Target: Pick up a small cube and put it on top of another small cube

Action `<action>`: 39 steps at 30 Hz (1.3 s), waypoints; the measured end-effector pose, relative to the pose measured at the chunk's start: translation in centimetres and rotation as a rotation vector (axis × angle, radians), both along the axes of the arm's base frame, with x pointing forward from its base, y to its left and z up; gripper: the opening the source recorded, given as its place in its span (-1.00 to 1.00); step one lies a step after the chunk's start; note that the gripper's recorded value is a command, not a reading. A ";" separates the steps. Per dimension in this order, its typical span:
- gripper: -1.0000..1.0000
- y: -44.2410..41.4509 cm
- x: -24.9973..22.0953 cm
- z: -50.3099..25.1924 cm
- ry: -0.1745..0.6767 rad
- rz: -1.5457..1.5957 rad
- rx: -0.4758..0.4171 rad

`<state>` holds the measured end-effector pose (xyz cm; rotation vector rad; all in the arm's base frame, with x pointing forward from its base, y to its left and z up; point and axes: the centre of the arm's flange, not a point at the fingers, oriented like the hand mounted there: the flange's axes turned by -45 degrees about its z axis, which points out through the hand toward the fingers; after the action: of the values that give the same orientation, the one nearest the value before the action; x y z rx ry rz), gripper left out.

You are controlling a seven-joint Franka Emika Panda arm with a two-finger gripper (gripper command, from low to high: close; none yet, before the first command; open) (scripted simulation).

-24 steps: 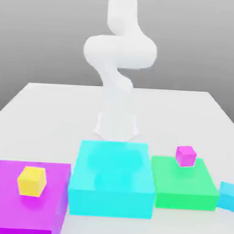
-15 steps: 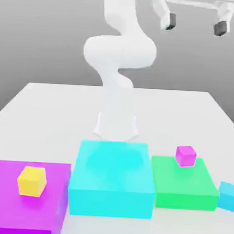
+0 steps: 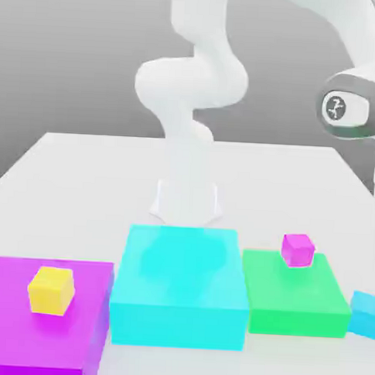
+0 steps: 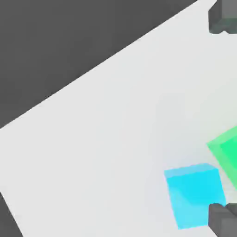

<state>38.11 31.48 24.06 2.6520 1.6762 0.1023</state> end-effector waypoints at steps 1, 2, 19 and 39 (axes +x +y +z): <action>0.00 0.7 -1.1 -1.8 0.023 0.041 -0.015; 0.00 1.1 -1.9 -3.5 0.039 0.069 -0.025; -1.00 1.4 -2.8 -4.9 0.055 0.102 -0.036; -1.00 -9.2 -12.6 6.1 0.046 0.611 -0.051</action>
<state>25.50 22.31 30.16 2.0265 2.3992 -0.0030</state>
